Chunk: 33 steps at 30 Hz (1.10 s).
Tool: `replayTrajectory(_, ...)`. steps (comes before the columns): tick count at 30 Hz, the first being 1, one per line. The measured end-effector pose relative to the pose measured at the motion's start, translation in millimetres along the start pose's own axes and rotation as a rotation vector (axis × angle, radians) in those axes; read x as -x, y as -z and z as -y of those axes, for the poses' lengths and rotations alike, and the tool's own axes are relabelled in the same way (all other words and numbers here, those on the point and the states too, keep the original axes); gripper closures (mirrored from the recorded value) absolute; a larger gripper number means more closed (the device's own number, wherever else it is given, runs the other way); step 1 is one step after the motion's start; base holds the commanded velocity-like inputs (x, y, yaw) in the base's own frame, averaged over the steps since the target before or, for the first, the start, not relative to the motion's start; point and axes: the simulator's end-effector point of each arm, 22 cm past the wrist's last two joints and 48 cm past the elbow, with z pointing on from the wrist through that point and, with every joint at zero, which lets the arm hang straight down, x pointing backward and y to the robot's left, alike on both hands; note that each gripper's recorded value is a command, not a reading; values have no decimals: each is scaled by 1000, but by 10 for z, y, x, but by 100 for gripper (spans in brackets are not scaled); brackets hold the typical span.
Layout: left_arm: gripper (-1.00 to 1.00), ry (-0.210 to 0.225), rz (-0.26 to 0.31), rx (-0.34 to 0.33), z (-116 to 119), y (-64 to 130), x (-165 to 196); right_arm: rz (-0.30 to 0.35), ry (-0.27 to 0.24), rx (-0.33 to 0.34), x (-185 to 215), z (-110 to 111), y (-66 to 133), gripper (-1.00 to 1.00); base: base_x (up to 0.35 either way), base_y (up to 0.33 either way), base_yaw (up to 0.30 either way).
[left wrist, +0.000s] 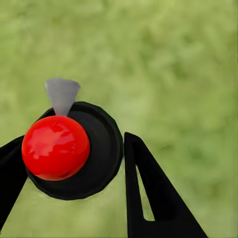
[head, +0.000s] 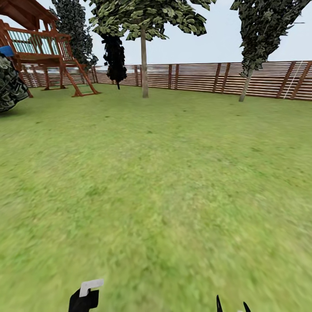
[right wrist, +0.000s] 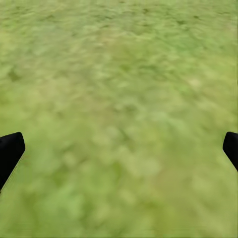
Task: In the garden, pick up the pesticide atomizer on the floor and spray pesticide onto both trees until each tree trunk is fully covered.
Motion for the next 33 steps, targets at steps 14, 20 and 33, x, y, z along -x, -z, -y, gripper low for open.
replayTrajectory(14,100,-1,1,-1,2,0,4,0,0,0,0,-1,0,-100,341,0,0)
replayTrajectory(20,100,-2,1,-2,9,1,1,-2,-10,5,-9,-77,10,-100,341,0,0)
replayTrajectory(33,100,-3,1,-2,11,1,3,-1,-11,2,-8,-64,9,-100,341,0,0)
